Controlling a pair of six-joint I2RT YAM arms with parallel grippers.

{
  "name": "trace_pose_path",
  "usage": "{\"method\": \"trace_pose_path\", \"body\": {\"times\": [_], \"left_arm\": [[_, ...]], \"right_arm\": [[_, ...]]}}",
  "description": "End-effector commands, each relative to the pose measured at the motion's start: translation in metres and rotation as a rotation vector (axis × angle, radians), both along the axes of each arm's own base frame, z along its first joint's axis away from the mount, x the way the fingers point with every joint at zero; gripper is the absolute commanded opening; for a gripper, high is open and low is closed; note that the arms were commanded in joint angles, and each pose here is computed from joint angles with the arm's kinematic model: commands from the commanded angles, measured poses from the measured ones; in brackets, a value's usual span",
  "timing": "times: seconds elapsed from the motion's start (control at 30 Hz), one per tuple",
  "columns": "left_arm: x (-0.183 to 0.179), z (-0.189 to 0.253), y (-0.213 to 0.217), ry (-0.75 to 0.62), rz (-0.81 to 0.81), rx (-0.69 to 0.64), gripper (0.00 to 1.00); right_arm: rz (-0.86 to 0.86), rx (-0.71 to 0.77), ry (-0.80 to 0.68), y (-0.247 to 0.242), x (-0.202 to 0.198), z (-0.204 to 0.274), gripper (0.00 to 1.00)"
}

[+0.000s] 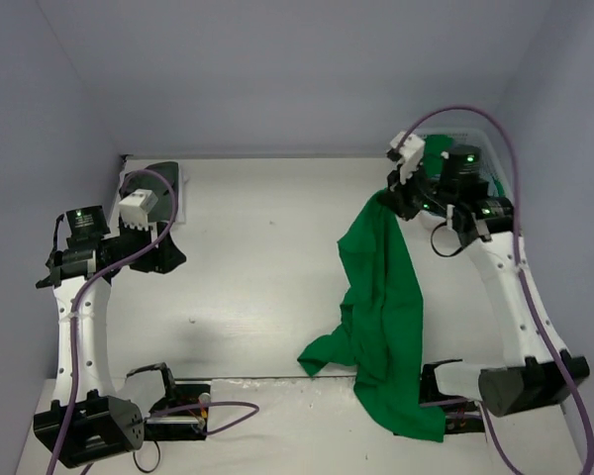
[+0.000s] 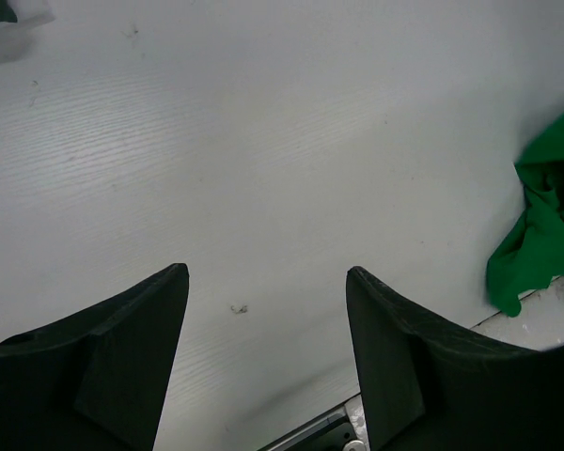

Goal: Fold and stack the t-shirts
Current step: Move the tshirt to the center of the board

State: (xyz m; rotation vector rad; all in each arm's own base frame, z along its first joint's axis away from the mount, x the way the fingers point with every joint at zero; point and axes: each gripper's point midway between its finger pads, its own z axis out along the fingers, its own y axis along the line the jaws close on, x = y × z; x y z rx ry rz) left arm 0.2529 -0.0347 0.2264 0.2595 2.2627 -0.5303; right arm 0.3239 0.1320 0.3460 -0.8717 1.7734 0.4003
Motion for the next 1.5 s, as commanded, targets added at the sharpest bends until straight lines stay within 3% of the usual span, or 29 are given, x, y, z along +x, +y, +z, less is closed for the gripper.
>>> {"method": "trace_pose_path", "body": {"times": [0.0, 0.17, 0.33, 0.43, 0.6, 0.7, 1.0, 1.03, 1.07, 1.1, 1.23, 1.33, 1.47], "left_arm": [[0.007, 0.014, -0.005, -0.062, -0.024, -0.032, 0.62], [0.007, 0.017, -0.018, -0.069, -0.083, -0.095, 0.62], [0.006, 0.015, -0.042, -0.05, -0.178, -0.119, 0.62], [0.006, 0.001, -0.049, -0.023, -0.216, -0.049, 0.62], [0.006, -0.002, -0.049, -0.02, -0.214, -0.024, 0.62], [0.004, 0.003, -0.05, -0.034, -0.209, -0.029, 0.62], [0.003, -0.001, -0.047, -0.03, -0.192, -0.018, 0.62], [0.003, -0.001, -0.047, -0.028, -0.191, -0.016, 0.62], [0.003, -0.002, -0.046, -0.024, -0.189, -0.014, 0.62], [0.003, -0.002, -0.046, -0.025, -0.189, -0.012, 0.62], [0.0, -0.002, -0.045, -0.039, -0.185, -0.006, 0.62], [-0.003, -0.002, -0.045, -0.05, -0.184, -0.003, 0.62], [-0.004, 0.0, -0.045, -0.057, -0.18, -0.006, 0.62]], "right_arm": [[0.075, -0.006, 0.041, 0.019, 0.006, -0.032, 0.0], [0.094, -0.05, 0.133, 0.027, 0.016, -0.084, 0.0], [0.005, -0.065, 0.086, 0.017, 0.033, -0.083, 0.0], [-0.138, -0.103, 0.042, -0.002, 0.057, -0.078, 0.0], [-0.573, -0.307, -0.052, -0.079, 0.11, -0.086, 0.0], [-0.698, -0.405, -0.063, -0.106, 0.122, -0.106, 0.0], [-0.892, -0.458, -0.061, -0.136, 0.173, -0.146, 0.0], [-0.889, -0.52, -0.002, -0.137, 0.176, -0.17, 0.08], [-0.912, -0.538, -0.001, -0.137, 0.183, -0.163, 0.2], [-0.912, -0.566, 0.036, -0.138, 0.184, -0.176, 0.4], [-0.864, -0.524, 0.035, -0.124, 0.164, -0.164, 0.66], [-0.835, -0.499, 0.017, -0.119, 0.143, -0.148, 0.68], [-0.694, -0.436, 0.031, -0.096, 0.11, -0.136, 0.58]]}}
